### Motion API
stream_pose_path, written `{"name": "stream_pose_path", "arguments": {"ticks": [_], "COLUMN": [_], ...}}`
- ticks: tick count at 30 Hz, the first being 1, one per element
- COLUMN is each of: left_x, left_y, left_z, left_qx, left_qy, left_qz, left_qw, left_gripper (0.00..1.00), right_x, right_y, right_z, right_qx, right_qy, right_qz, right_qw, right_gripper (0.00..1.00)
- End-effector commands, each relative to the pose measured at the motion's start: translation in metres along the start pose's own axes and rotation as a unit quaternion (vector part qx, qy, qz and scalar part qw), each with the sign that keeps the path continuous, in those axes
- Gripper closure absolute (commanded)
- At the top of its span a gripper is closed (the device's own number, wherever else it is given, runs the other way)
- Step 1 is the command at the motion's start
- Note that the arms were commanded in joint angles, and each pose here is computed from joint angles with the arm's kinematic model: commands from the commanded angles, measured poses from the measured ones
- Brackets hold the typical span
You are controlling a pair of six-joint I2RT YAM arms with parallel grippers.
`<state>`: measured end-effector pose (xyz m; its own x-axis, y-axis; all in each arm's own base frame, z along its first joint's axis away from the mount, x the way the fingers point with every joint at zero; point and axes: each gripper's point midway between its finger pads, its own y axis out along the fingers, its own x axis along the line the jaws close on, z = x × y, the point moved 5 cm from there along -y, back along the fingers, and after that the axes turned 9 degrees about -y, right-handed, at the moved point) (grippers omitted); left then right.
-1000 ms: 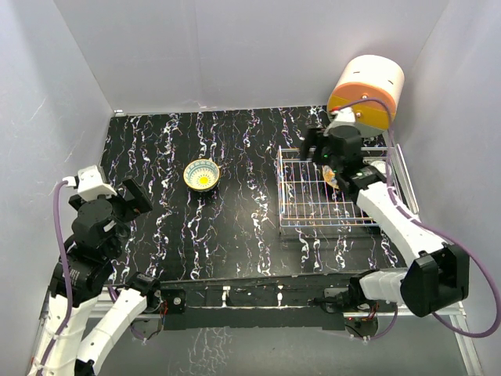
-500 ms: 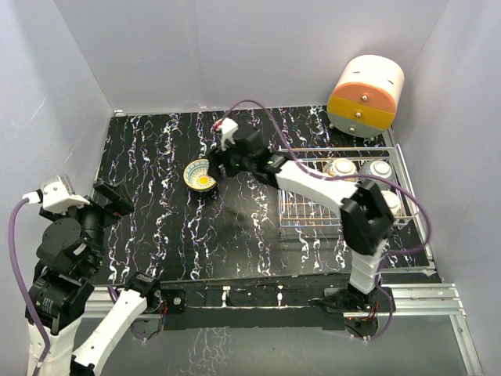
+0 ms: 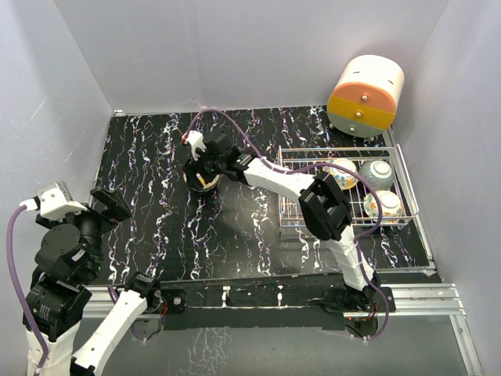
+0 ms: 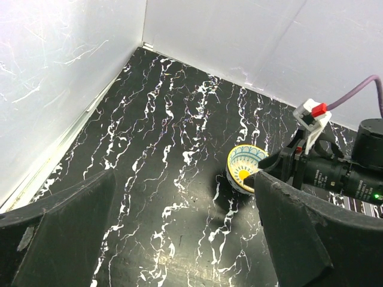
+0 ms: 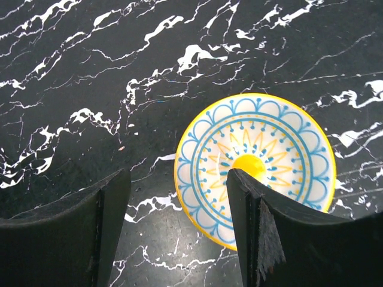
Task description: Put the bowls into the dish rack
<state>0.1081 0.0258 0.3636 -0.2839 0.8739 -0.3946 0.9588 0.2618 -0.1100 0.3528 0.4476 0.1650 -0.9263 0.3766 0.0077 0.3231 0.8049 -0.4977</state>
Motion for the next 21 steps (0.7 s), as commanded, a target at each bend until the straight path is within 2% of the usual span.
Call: {"name": "stream_pose_path", "arguments": {"ticks": [1,13,21], "left_x": [0.005,0.009,0.009], "left_y": [-0.003,-0.003,-0.002], "left_z": [-0.001,0.002,0.003], "left_qx": [-0.006,-0.005,-0.005], "left_qy": [0.005,0.012,0.016], "left_qz": [-0.007,-0.013,-0.016], "left_qw": [1.0,1.0,1.0], "left_gripper": [0.03,0.03,0.03], "right_x": [0.012,0.012,0.006], "right_y": [0.013,0.032,0.035], "right_z": [-0.013,0.005,0.011], "right_qx": [-0.013,0.022,0.027], "right_qy": [-0.034,-0.038,-0.035], "right_qz": [-0.023,-0.019,0.006], "right_qw": [0.999,0.999,0.999], "right_gripper": [0.33,0.34,0.4]}}
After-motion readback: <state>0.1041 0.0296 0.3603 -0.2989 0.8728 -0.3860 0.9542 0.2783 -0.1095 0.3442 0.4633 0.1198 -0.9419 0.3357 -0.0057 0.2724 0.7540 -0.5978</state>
